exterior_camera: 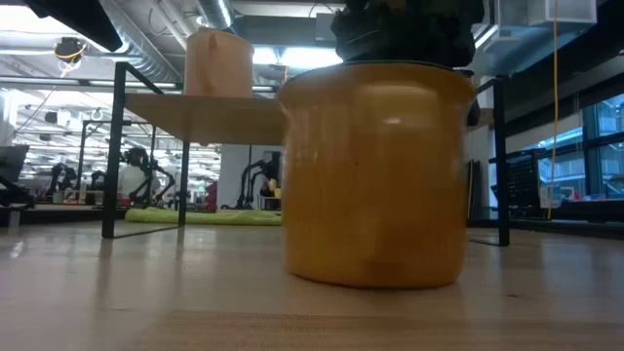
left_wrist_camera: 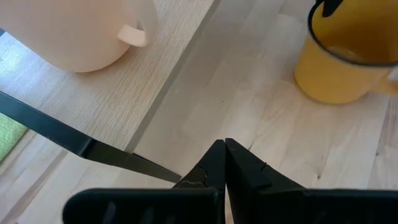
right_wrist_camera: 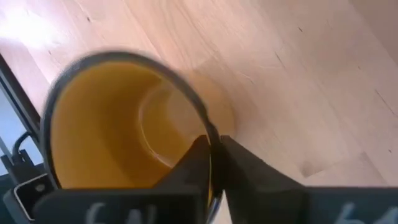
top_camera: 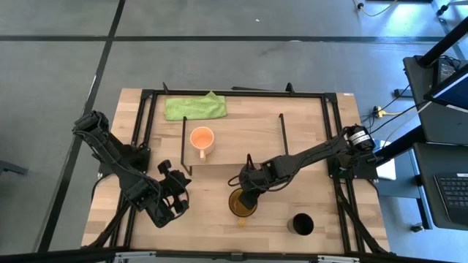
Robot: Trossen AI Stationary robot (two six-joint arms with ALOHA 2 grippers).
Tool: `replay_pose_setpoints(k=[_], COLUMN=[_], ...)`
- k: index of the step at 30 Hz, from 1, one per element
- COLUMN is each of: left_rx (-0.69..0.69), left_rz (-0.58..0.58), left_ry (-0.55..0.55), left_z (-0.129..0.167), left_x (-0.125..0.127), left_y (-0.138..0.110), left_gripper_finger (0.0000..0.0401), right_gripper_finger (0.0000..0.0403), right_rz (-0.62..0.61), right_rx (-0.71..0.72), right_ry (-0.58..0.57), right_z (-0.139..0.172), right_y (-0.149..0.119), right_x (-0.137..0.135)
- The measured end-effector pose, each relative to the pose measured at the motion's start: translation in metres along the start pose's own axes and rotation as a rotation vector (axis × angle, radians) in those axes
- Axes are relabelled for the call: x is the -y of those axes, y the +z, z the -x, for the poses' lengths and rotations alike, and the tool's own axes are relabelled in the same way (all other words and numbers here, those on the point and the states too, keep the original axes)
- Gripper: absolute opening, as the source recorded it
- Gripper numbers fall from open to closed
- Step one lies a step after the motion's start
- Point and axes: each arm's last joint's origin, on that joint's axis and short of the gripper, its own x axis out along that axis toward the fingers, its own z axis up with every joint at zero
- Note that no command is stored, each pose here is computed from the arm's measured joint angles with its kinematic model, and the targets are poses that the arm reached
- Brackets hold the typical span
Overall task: Stack small to large cups/mugs on shelf
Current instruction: Put the yellow mug on the shelf
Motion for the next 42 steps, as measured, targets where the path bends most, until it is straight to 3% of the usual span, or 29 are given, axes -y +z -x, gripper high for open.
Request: replay_pose_setpoints(k=[14, 25, 30, 35, 39, 42], left_rx=[0.001, 0.006, 0.007, 0.023, 0.031, 0.031], left_rz=[0.000, -0.004, -0.003, -0.003, -0.002, 0.002], left_ry=[0.000, 0.007, 0.007, 0.013, 0.015, 0.015], left_z=[0.000, 0.000, 0.000, 0.000, 0.000, 0.000], left_x=[0.000, -0.001, -0.001, -0.001, -0.001, -0.001], left_y=[0.000, 0.000, 0.000, 0.001, 0.001, 0.001], left_gripper_finger=[0.0000, 0.0000, 0.0000, 0.0000, 0.0000, 0.0000], right_gripper_finger=[0.0019, 0.0019, 0.0019, 0.0018, 0.0018, 0.0018], right_rz=[0.000, 0.096, 0.136, 0.163, 0.161, 0.173], right_rx=[-0.001, 0.048, 0.016, 0.097, 0.137, 0.143], right_ry=[0.005, 0.060, -0.060, -0.115, -0.125, -0.198], right_z=[0.006, 0.057, 0.093, 0.131, 0.145, 0.150], right_y=[0.003, 0.021, 0.022, 0.029, 0.040, 0.048], right_x=[-0.005, -0.037, -0.038, -0.042, -0.038, -0.027])
